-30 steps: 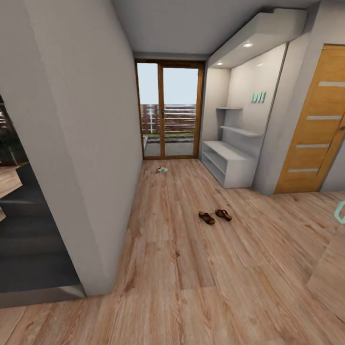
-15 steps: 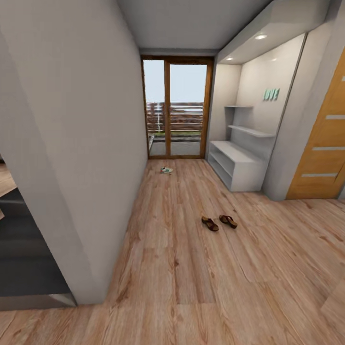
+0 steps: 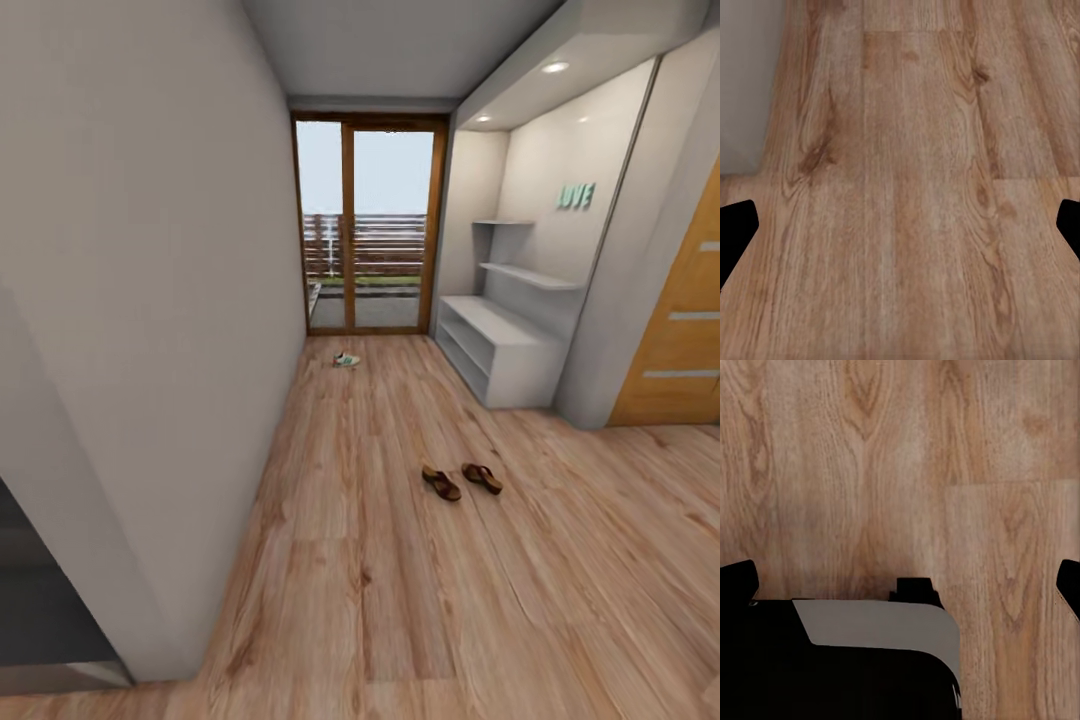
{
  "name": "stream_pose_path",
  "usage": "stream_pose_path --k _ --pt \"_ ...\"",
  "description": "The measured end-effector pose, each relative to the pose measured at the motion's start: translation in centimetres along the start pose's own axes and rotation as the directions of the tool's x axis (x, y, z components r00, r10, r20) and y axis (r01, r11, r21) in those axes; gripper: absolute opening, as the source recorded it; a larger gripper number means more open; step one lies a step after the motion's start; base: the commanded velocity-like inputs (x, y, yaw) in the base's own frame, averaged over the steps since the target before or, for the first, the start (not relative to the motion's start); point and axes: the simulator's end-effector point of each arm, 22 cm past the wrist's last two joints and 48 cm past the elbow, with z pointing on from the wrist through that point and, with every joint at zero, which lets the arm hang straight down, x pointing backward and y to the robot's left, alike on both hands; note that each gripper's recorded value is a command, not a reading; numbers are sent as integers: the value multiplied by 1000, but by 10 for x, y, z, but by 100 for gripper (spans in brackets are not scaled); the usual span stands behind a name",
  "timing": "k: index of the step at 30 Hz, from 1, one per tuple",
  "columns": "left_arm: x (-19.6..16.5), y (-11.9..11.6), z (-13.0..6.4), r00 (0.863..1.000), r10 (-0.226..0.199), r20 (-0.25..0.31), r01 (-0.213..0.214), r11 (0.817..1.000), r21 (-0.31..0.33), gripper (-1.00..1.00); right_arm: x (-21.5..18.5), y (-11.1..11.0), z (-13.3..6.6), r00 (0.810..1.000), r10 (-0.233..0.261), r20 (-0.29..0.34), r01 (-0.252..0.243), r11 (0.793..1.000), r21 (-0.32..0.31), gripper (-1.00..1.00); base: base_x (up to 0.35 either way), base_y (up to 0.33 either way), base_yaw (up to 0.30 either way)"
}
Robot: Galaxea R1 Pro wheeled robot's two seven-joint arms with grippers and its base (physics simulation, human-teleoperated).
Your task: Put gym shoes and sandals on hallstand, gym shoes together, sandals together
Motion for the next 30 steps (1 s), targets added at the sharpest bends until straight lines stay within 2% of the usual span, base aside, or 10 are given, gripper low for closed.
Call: stream_pose_path --k 10,11,15,22,30 --pt "0 0 0 1000 0 0 0 1000 1 100 -1 -1 0 1000 5 1 -5 1000 3 100 348 -1 0" --pt "0 0 0 1000 0 0 0 1000 1 100 -1 -6 0 999 32 3 -32 999 13 100 348 0 0" --pt "0 -1 0 1000 0 0 0 1000 1 100 -1 -16 0 996 86 5 -87 996 34 100 349 0 0" --pt "0 -1 0 1000 -1 0 1 1000 1 100 1 -21 0 994 112 4 -112 993 43 100 349 0 0" --pt "0 -1 0 1000 -1 0 1 1000 2 100 1 -21 0 993 117 3 -118 992 43 100 349 0 0"
